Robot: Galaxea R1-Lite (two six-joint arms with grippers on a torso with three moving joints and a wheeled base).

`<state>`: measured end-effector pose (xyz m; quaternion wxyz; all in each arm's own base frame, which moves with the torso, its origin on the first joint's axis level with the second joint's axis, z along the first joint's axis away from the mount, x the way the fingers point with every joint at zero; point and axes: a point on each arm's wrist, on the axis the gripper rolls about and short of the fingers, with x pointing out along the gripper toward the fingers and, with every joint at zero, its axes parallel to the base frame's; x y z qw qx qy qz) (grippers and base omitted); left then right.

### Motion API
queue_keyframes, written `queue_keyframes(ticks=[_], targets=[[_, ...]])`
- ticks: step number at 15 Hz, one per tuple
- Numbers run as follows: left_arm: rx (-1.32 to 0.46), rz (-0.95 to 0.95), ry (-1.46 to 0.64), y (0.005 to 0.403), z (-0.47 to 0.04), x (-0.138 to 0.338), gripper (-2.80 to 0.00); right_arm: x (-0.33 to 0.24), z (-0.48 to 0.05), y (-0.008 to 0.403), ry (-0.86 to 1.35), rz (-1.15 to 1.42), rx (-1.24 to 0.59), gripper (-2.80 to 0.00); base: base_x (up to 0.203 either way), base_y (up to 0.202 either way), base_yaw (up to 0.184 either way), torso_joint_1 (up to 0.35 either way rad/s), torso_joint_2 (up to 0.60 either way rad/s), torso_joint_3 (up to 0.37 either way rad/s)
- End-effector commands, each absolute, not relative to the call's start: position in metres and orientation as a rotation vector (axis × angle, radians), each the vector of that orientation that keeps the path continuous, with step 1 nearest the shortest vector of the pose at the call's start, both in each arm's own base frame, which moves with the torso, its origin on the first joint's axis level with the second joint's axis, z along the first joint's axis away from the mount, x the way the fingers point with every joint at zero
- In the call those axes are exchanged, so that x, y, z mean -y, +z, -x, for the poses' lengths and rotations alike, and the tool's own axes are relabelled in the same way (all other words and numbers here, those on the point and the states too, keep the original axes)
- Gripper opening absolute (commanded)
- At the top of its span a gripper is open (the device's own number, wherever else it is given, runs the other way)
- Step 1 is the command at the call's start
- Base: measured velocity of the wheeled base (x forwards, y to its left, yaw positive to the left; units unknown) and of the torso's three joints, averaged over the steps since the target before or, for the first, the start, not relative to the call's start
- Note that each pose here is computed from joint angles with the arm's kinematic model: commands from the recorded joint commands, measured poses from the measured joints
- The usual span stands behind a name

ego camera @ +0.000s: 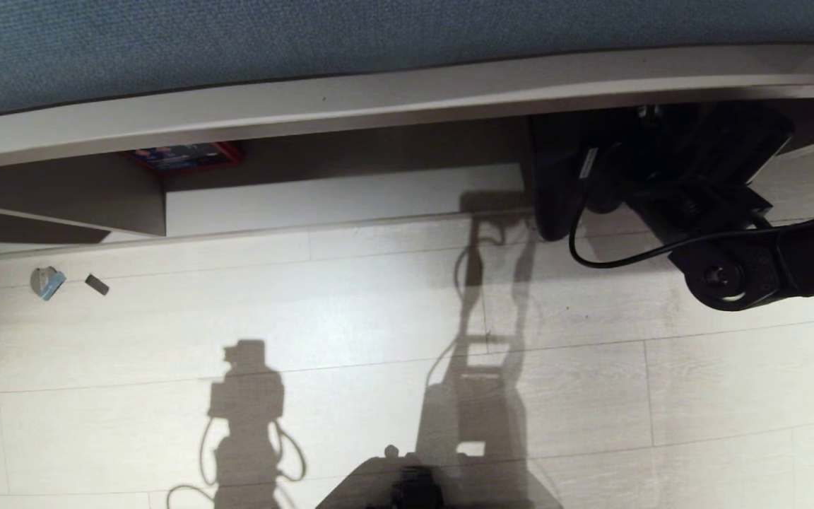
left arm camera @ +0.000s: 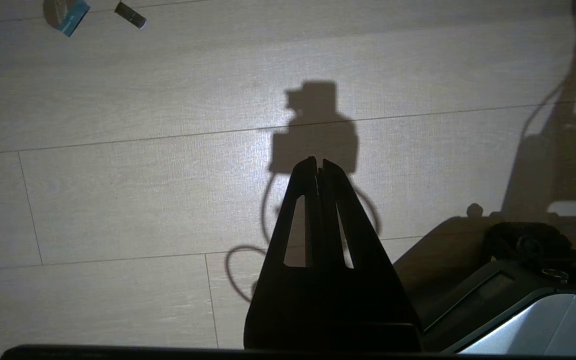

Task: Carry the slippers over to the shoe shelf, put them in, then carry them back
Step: Place the slippers into the shoe cabinet

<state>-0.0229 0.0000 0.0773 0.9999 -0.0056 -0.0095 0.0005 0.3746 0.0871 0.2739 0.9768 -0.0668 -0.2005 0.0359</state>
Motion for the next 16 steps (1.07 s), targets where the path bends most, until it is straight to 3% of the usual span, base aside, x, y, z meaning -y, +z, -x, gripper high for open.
queue_keyframes(ticks=[1,12,16], targets=[[0.012,0.011,0.0,0.075,0.022,0.0,-2.8,-0.092,-0.38,0.275,0.079,0.131,0.421,-2.8,0.0,0.0,0.0,0.0,0.0,0.0],[0.012,0.014,0.0,0.075,0.022,0.0,-2.8,-0.101,-0.432,0.271,0.086,0.152,0.484,-2.8,0.0,0.0,0.0,0.0,0.0,0.0],[0.014,0.014,0.0,0.075,0.022,0.0,-2.8,-0.098,-0.434,0.271,0.092,0.16,0.429,-2.8,0.0,0.0,0.0,0.0,0.0,0.0]])
